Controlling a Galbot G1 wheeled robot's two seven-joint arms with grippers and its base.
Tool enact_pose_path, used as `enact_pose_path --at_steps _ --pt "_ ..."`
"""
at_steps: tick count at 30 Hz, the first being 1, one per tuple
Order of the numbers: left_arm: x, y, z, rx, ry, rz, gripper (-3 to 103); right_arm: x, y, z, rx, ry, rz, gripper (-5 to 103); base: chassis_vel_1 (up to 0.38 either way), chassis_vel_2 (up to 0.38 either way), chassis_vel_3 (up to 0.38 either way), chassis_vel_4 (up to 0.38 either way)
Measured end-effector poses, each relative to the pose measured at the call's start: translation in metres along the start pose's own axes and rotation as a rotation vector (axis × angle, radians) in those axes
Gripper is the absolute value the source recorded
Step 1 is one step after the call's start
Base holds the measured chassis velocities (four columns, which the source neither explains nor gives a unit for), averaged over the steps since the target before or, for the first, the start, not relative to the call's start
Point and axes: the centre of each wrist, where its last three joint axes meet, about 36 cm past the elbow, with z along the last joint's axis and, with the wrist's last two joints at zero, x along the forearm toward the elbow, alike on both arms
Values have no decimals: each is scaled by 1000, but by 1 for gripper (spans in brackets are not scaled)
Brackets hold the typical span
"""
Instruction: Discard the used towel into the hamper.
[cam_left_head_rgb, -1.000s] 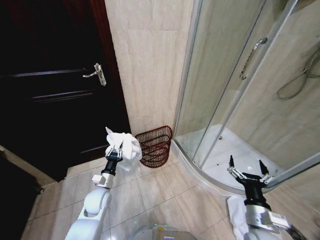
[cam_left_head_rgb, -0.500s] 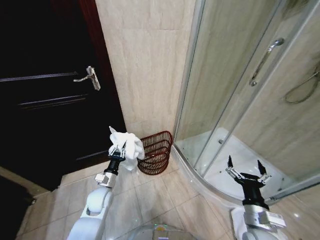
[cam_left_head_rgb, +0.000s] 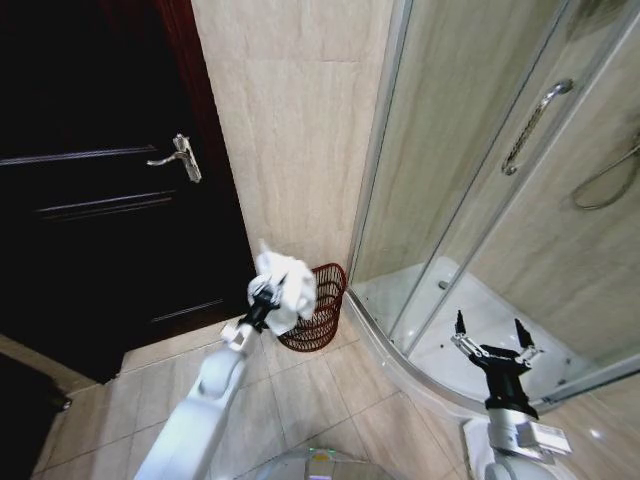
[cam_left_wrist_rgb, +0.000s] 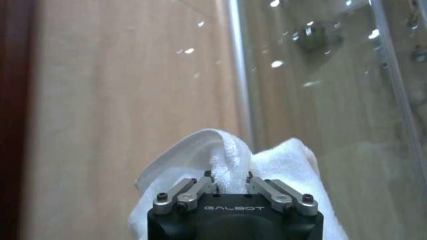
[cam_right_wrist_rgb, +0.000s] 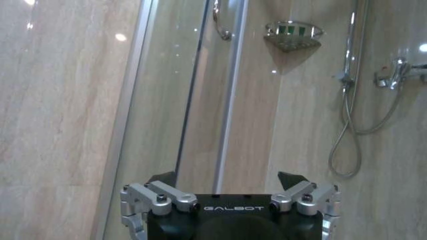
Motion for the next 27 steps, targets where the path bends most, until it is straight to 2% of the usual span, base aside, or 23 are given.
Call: enact_pose_path --at_steps 2,3,6,7,12,14,19,23,24,27 --pt "-39 1 6 -8 -12 33 15 -1 -1 -6 8 -16 3 100 0 0 0 0" --pt "-39 1 6 -8 -12 33 15 -1 -1 -6 8 -16 3 100 0 0 0 0" --pt "-97 0 16 -27 -25 77 15 -4 -3 -14 14 -39 7 100 0 0 0 0" --pt "-97 0 16 -27 -25 77 15 -4 -3 -14 14 -39 7 100 0 0 0 0" --pt "-155 9 32 -36 -21 71 15 -5 -5 -16 17 -44 21 100 0 0 0 0" --pt "-161 11 37 -37 -15 66 15 -4 -5 -15 14 -44 24 100 0 0 0 0" --pt "-179 17 70 -54 60 35 15 -3 -6 -14 4 -44 33 100 0 0 0 0" --pt "-176 21 85 -88 103 33 15 -3 -7 -18 0 -55 37 100 0 0 0 0" --pt "-173 21 86 -93 120 34 12 -4 -7 -19 -1 -60 39 100 0 0 0 0" --pt "-166 21 92 -108 158 36 22 -4 -8 -23 -9 -68 48 100 0 0 0 0"
